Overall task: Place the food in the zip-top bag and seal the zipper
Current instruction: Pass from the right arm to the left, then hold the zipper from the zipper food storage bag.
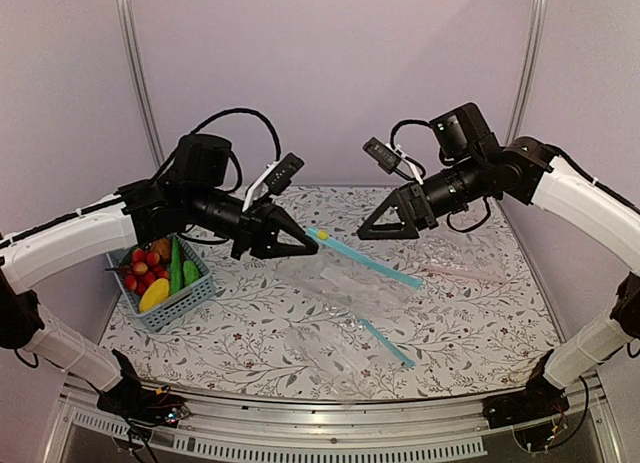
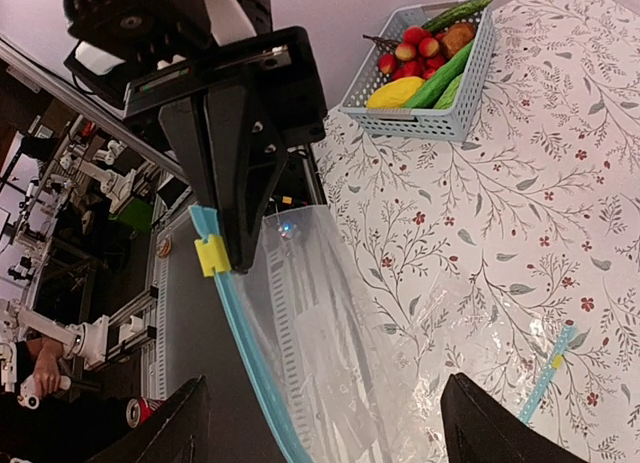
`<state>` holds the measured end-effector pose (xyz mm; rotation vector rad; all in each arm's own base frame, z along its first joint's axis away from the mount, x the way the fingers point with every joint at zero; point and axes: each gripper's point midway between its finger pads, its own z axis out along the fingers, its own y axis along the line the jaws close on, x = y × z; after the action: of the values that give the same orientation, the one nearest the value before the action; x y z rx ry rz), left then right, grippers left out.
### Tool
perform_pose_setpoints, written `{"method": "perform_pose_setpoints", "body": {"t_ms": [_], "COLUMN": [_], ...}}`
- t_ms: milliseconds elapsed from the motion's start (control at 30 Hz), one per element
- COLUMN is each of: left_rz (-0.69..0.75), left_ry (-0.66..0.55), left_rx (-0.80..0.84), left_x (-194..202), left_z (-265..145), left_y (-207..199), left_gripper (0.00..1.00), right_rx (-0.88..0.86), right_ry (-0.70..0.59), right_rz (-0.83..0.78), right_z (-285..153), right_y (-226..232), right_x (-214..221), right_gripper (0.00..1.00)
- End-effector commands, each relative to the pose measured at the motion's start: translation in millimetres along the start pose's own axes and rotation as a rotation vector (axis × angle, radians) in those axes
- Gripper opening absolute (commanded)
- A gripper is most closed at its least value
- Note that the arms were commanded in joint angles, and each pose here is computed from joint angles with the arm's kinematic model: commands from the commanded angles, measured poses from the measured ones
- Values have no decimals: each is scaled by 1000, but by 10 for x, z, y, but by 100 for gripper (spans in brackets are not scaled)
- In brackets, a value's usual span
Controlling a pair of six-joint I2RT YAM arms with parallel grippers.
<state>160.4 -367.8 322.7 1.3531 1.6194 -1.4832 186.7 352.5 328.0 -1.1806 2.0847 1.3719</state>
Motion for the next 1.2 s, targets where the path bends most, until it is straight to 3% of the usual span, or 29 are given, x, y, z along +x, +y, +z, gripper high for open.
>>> {"method": "perform_pose_setpoints", "body": {"t_ms": [0, 267, 400, 700, 967, 1167], "left_rz": [-2, -21, -40, -48, -49, -50], "left_ry": [50, 88, 109, 116, 115, 116], "left_rx": [31, -22, -18, -12, 12, 14], "left_x": [152, 243, 286, 303, 292, 295], "left_z": [98, 140, 165, 173, 167, 165], "left_y": [-81, 54, 79, 90, 41, 36], "left_gripper": [0, 0, 0, 0, 0, 0], "right_rx": [58, -109, -167, -210, -204, -222], "right_ry": [-81, -25, 7, 37, 52, 62], "right_rz": [-45, -81, -73, -59, -52, -43], "right_z": [39, 350, 469, 590, 630, 645], "right_y": [-65, 205, 276, 301, 249, 256], "right_x": [-190, -207, -164, -100, -45, -17], "right_gripper": [80, 72, 58, 36, 37, 26]}}
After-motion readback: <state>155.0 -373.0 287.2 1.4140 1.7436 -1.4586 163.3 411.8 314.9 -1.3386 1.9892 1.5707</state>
